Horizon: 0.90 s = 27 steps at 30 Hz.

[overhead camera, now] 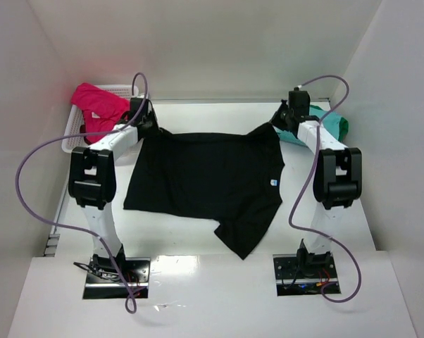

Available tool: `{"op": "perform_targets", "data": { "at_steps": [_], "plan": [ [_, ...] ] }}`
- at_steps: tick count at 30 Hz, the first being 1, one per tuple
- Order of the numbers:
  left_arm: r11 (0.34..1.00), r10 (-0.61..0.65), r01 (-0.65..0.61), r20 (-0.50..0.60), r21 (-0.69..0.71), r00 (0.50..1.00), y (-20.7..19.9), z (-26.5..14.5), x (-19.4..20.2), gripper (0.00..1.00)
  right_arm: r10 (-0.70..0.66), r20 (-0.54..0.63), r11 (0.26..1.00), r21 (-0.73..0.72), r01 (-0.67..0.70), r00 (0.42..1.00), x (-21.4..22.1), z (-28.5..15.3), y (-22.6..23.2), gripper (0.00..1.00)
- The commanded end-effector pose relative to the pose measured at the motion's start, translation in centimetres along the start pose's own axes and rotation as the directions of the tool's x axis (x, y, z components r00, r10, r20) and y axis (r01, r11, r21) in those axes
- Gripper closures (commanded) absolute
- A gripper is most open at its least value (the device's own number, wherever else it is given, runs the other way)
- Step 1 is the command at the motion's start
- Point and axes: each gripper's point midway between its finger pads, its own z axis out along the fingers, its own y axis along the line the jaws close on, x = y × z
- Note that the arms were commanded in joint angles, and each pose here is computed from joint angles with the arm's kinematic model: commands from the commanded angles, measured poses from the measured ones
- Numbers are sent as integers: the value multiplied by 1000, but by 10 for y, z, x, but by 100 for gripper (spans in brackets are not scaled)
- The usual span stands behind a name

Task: Fold and stack the t-shirts
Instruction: Flatten out the tshirt, then fold the flattened tshirt in 1/3 of the way

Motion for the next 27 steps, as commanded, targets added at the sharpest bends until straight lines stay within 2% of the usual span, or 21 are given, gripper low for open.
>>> {"op": "perform_targets", "data": {
  "at_steps": [1,8,13,21,27],
  "plan": [
    [999,-37,34,95,26,995,-2,14,-44,100,-36,110,998,-40,41,993,-48,14,22,100],
    [999,-47,50,139,-16,989,26,35,-72,100,-27,115,999,-29,30,993,-52,20,21,100],
    [998,-55,60,155,-28,986,41,47,-86,100,-3,133,1000,-10,4,991,-56,1,6,100],
    [999,-39,36,131,32,991,32,67,-89,100,2,137,1000,-14,-1,991,-50,-22,1,100],
    [997,-18,9,131,74,991,23,64,-96,100,30,147,999,-33,-25,989,-45,-41,4,100]
  ]
}}
